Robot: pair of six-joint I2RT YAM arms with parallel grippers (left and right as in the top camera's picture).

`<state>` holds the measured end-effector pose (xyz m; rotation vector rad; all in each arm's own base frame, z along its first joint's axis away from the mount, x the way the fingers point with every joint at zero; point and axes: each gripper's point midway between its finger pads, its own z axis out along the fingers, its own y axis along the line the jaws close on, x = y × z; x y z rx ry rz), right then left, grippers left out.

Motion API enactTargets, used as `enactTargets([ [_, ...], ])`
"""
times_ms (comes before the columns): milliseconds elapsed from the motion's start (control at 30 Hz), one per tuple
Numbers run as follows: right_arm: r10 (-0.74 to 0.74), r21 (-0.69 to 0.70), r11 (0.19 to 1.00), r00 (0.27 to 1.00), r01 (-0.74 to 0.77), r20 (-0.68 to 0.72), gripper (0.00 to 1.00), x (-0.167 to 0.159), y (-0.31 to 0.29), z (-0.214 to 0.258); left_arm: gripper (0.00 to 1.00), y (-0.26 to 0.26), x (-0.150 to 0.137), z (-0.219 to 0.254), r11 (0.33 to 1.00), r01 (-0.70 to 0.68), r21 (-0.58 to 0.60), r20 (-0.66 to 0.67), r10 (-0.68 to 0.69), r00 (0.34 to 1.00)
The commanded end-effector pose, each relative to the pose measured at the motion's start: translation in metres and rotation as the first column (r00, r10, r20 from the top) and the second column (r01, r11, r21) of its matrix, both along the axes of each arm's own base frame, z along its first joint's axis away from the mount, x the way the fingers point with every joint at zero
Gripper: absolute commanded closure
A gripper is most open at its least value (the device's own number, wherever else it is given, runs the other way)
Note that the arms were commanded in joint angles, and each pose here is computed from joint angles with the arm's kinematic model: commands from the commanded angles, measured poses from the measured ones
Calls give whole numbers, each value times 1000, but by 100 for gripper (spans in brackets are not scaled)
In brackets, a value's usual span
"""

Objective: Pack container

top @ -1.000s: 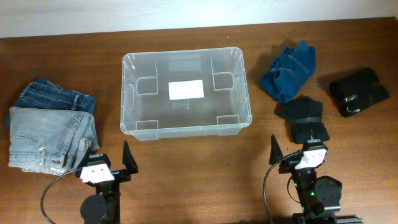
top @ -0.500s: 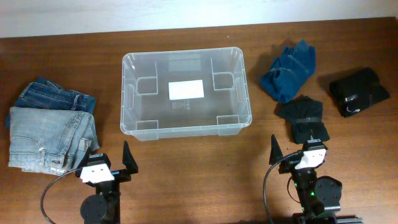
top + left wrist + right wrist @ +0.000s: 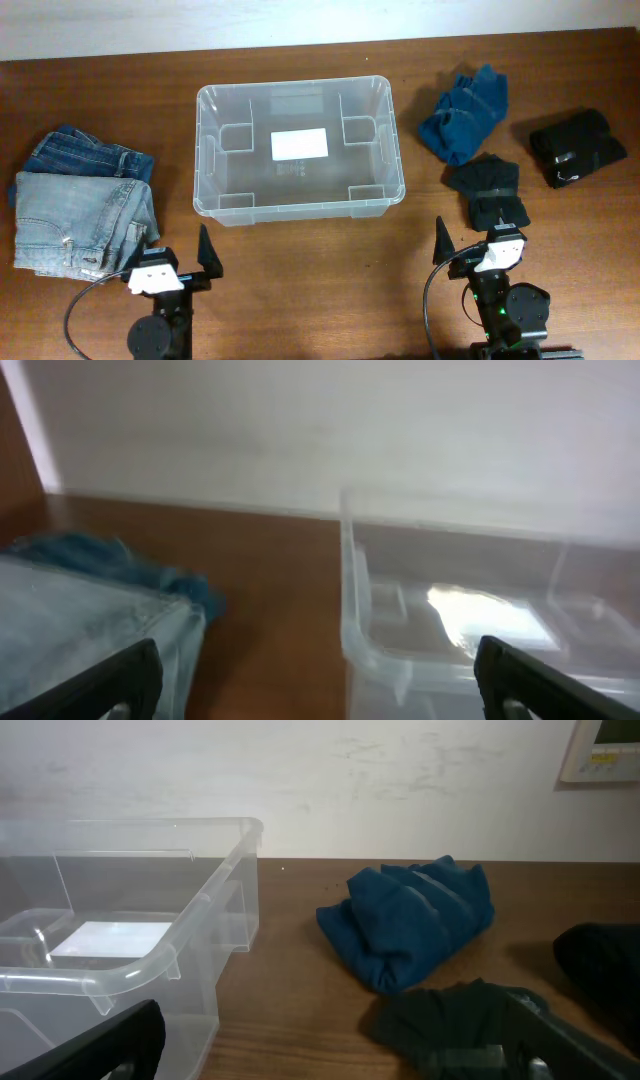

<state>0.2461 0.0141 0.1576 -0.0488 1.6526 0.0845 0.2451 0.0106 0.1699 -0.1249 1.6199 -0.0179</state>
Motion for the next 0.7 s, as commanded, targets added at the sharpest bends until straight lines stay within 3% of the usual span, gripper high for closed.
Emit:
enactTargets([
  [0,-16,-4,1000,1000,16,-8,1,1,-3,-4,1,-1,-7,52,1000,5,18,27,-6,1000],
  [100,-16,-4,1000,1000,16,-8,2,1,-3,-4,1,5,-6,97,999,-28,20,6,28,1000],
  [233,-16,-4,1000,1000,16,-8,2,1,-3,-4,1,4,19,138,999,-20,25,-150,24,988],
  [300,-16,-4,1000,1000,16,-8,1,1,-3,-4,1,-14,34,146,997,82,-4,-268,-80,960],
  [400,-16,-4,1000,1000,16,-8,2,1,-3,-4,1,-49,47,147,960,266,-84,-313,-279,908],
  [500,-16,-4,1000,1000,16,-8,2,1,-3,-4,1,-56,60,127,949,293,-119,-373,-316,872],
  [567,-16,-4,1000,1000,16,-8,2,1,-3,-4,1,-43,69,115,964,228,-138,-409,-265,873],
  [600,-16,-4,1000,1000,16,-8,2,1,-3,-4,1,-8,73,101,972,-9,-234,-458,-103,883],
  [667,-16,-4,1000,1000,16,-8,2,1,-3,-4,1,23,70,86,922,-219,-320,-507,29,861],
])
